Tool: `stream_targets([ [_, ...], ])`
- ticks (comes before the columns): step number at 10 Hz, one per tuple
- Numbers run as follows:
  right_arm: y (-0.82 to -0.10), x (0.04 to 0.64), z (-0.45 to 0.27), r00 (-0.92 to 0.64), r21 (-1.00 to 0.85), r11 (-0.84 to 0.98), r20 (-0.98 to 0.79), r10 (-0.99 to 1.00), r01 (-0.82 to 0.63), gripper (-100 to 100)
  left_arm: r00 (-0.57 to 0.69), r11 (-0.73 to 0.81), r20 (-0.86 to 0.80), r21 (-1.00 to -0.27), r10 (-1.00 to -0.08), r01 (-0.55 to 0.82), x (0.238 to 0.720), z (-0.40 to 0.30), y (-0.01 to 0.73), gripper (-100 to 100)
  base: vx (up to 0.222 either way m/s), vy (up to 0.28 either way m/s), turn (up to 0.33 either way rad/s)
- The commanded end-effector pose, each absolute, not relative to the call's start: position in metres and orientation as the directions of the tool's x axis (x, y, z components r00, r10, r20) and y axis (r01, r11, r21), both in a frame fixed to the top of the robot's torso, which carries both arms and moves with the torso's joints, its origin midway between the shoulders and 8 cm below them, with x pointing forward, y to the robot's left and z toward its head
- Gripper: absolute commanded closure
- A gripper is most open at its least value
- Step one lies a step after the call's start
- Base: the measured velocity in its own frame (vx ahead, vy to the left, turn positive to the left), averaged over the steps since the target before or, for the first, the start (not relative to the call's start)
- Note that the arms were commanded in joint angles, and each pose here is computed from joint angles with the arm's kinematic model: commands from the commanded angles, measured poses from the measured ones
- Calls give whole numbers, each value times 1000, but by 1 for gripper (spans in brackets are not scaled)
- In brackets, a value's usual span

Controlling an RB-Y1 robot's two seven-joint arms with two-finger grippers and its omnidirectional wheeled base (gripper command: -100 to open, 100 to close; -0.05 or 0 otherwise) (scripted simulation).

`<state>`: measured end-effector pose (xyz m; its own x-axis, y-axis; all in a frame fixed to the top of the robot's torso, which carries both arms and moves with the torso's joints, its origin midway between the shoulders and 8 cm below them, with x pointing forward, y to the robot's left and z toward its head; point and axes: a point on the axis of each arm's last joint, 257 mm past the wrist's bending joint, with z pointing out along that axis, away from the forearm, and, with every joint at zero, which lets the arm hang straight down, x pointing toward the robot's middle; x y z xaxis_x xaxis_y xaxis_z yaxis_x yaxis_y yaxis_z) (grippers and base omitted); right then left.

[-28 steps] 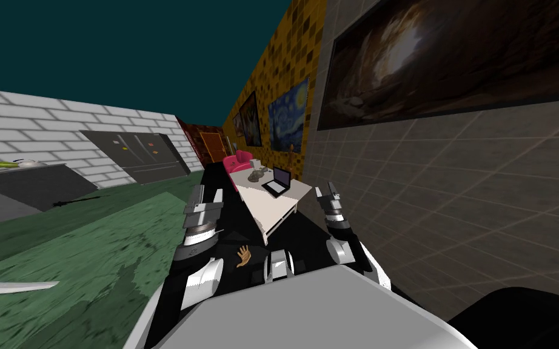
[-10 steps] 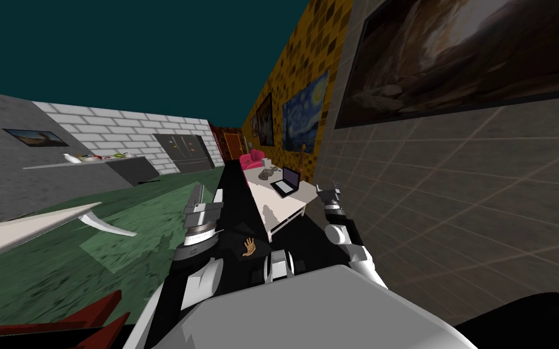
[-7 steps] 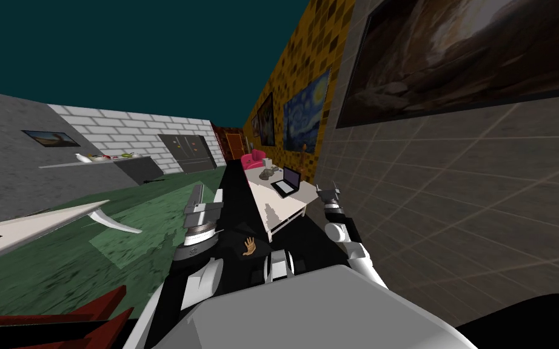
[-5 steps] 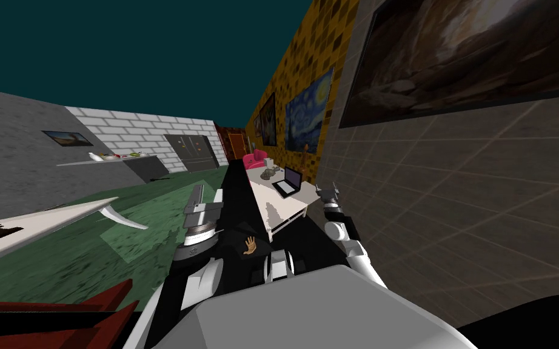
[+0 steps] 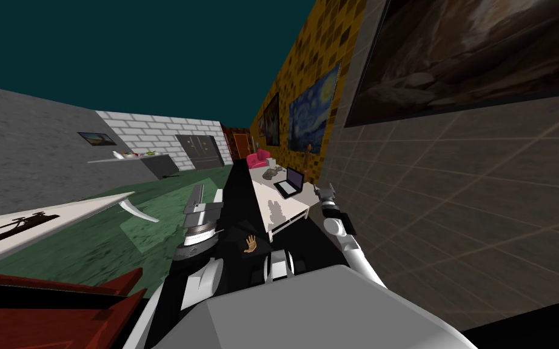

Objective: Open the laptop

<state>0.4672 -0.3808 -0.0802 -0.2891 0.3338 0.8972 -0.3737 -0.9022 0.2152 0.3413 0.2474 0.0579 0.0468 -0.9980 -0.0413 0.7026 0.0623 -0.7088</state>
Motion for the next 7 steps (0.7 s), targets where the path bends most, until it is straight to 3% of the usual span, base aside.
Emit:
stream_targets([
  [1, -383, 474, -85, -297, 146, -925, 920, 258, -350, -100, 47, 62, -41, -709, -998, 703, 341, 58, 247, 0, 9, -23, -17],
  [7, -373, 505, -113, -288, -94, -968, 957, -24, -231, -100, 47, 62, -41, -709, -998, 703, 341, 58, 247, 0, 13, -62, 83],
])
